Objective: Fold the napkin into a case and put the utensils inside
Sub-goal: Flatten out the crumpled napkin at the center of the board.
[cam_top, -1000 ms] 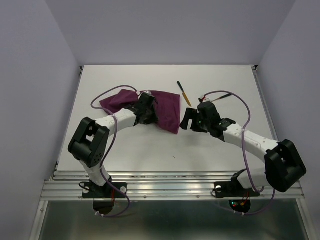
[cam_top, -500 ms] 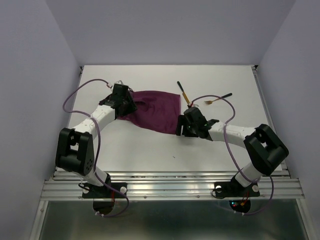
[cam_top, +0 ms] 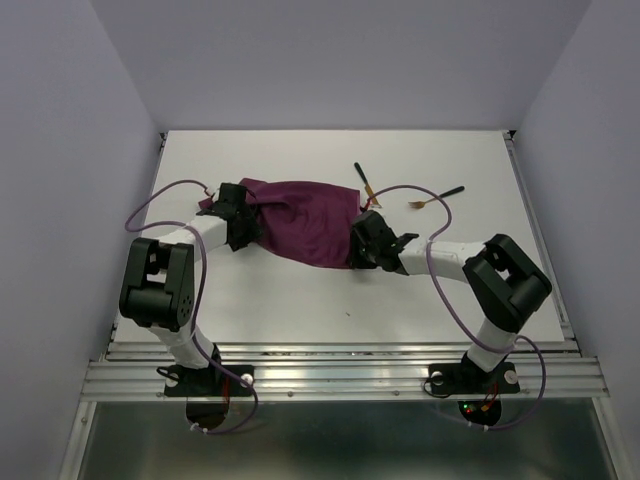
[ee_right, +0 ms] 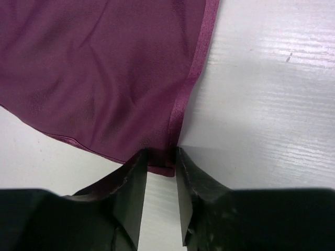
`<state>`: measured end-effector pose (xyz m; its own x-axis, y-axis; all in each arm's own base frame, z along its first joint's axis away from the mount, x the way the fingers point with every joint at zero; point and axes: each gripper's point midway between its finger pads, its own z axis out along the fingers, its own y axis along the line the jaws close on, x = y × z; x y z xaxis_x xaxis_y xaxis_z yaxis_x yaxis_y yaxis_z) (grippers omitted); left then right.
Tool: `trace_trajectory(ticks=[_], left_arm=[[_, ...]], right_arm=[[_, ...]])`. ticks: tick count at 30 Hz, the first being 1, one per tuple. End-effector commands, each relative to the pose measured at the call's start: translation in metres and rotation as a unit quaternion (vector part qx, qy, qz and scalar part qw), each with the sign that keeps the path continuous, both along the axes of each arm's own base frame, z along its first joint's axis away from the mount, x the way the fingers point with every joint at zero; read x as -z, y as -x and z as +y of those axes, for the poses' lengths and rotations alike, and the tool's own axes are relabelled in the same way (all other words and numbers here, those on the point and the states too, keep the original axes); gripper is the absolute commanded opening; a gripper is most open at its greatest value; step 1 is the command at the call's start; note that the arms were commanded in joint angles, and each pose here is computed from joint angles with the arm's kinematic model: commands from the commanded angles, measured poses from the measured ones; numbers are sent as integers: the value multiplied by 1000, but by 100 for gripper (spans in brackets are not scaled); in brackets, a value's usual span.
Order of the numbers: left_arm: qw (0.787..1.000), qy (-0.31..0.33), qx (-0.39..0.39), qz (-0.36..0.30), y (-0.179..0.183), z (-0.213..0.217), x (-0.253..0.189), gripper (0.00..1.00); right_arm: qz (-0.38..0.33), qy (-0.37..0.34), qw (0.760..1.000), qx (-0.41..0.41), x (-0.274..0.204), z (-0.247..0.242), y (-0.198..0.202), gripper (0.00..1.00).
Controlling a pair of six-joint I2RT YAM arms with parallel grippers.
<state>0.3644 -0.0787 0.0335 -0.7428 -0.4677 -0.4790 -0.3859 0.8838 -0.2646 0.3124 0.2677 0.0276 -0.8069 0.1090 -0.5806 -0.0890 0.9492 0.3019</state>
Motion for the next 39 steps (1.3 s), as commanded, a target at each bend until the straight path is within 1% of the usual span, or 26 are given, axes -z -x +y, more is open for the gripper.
trace_trajectory(ticks=[1,3,4,6,7,10,11,16,18,19,20,22,23,25,26,27,28,29,31,32,33,35,36,37,38,39], left_arm=[[1000,15,-2,-11,-8,-4,8,49],[1000,18,-7,-12,-10,-5,13,43],[1000,19,-8,-12,-11,-6,14,43],[1000,19,-13,-15,-15,-6,14,35],[1000,16,-15,-16,-17,-4,14,29],[1000,12,-18,-15,-19,-3,14,12],[1000,12,-18,-21,-23,-3,10,0],[999,-4,-8,-37,-29,0,-21,0],[998,-7,3,-59,-38,-1,-49,0],[998,-9,8,-69,-43,-2,-60,0],[995,-11,18,-96,-57,-4,-87,0],[993,-16,28,-111,-66,-5,-112,0],[990,-20,43,-136,-79,-8,-144,0],[985,-22,53,-165,-91,-10,-180,0],[978,-27,64,-195,-98,-11,-218,0],[974,-27,69,-212,-101,-12,-237,0],[966,-21,79,-246,-104,-16,-271,0],[961,-20,86,-261,-98,-17,-288,0],[952,-16,106,-285,-90,-21,-310,0],[951,-4,124,-285,-83,-27,-310,0],[945,2,132,-298,-71,-28,-321,0],[947,20,164,-275,-52,-37,-295,0],[941,26,173,-289,-37,-38,-300,0],[941,33,182,-282,-27,-40,-290,9],[949,44,195,-242,-13,-43,-252,23],[949,48,198,-239,0,-43,-245,40]], right_arm=[[-23,-2,1000,6,-6,10,-13,25],[-23,0,1000,9,-5,10,-14,17],[-23,-1,1000,10,-5,10,-14,14],[-25,0,1000,11,-6,9,-14,5],[-26,0,1000,12,-7,9,-14,1],[-26,3,1000,16,-8,6,-14,1],[-30,1,999,20,-11,5,-14,1],[-70,-9,997,33,-47,6,-28,1],[-102,5,994,37,-69,4,-41,1],[-133,2,990,52,-95,4,-59,1],[-152,6,987,47,-111,4,-69,1],[-184,6,981,58,-143,1,-92,1],[-218,-2,973,71,-178,-4,-115,1],[-252,-17,964,84,-219,-8,-135,1],[-287,-35,953,87,-261,-8,-145,1],[-306,-41,946,94,-282,-14,-151,1],[-323,-45,940,99,-301,-16,-151,1],[-339,-57,933,101,-323,-17,-150,1],[-360,-71,924,107,-349,-25,-140,1],[-362,-77,922,111,-354,-29,-135,1],[-351,-71,927,112,-341,-34,-129,1],[-355,-86,923,126,-347,-50,-107,1],[-330,-68,933,125,-313,-56,-98,1],[-322,-70,936,127,-303,-61,-90,1],[-323,-90,933,131,-307,-69,-74,1],[-312,-91,937,129,-294,-72,-65,1]])
